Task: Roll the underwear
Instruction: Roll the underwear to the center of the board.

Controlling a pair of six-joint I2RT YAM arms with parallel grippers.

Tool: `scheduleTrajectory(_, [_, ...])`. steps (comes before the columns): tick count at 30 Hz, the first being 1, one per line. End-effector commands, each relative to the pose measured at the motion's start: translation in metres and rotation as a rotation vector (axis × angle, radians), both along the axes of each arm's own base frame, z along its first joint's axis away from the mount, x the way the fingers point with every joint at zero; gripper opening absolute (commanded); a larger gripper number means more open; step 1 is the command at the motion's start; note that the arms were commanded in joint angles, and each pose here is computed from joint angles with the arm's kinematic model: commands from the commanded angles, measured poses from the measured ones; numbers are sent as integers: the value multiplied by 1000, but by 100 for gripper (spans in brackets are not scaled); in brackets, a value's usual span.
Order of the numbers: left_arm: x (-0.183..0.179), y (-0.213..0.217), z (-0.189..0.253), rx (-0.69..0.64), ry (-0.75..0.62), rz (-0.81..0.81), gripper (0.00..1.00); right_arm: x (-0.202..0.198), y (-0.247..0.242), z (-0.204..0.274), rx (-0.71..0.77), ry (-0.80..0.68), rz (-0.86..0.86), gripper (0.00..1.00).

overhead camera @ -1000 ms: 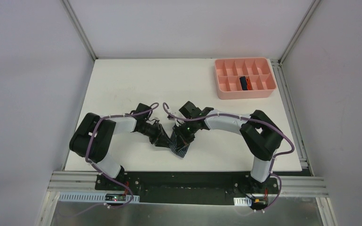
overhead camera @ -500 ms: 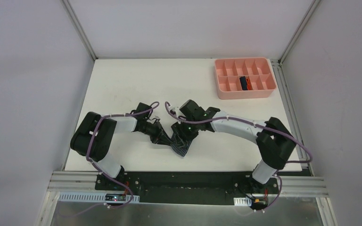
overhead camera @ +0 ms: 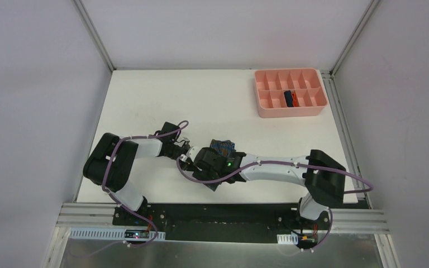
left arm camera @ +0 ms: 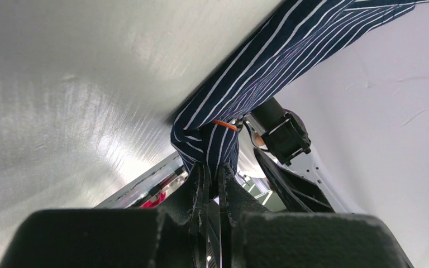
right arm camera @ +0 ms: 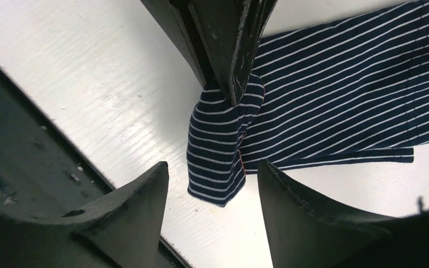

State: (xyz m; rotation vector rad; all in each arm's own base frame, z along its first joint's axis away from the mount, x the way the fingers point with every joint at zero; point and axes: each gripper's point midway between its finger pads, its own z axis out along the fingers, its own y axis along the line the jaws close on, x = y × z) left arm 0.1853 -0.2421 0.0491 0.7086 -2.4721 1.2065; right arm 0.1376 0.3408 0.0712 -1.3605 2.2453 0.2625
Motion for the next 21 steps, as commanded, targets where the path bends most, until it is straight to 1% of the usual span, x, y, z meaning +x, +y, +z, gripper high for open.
scheduleTrajectory(1, [-27,8,-15,70,207,38,0,11,2,-11,-43,-80,-18,60])
scheduleTrajectory(4, [-27,9,-15,74,206,43,0,8,4,-20,-48,-68,-9,55])
scheduleTrajectory(5, [-27,9,-15,73,206,43,0,8,3,-23,-51,-66,-9,51])
scheduleTrajectory(6, [-27,9,-14,74,205,44,0,8,3,-27,-55,-65,-11,43])
scheduleTrajectory(8, [-27,9,-13,73,201,46,0,11,3,-29,-47,-74,-20,18])
scheduleTrajectory(10, [-25,8,-10,67,190,47,0,14,1,-26,-26,-68,-34,0])
scheduleTrajectory(13, [-21,8,-3,51,156,48,0,13,3,-18,40,17,-35,0])
scheduleTrajectory(17, [-11,16,10,56,108,79,23,0,10,-12,132,262,-8,0])
scheduleTrajectory(19, [-6,23,16,54,95,109,30,-2,12,-10,177,359,-16,0])
scheduleTrajectory(21, [-2,33,17,55,95,149,33,-5,13,-10,204,438,-25,0])
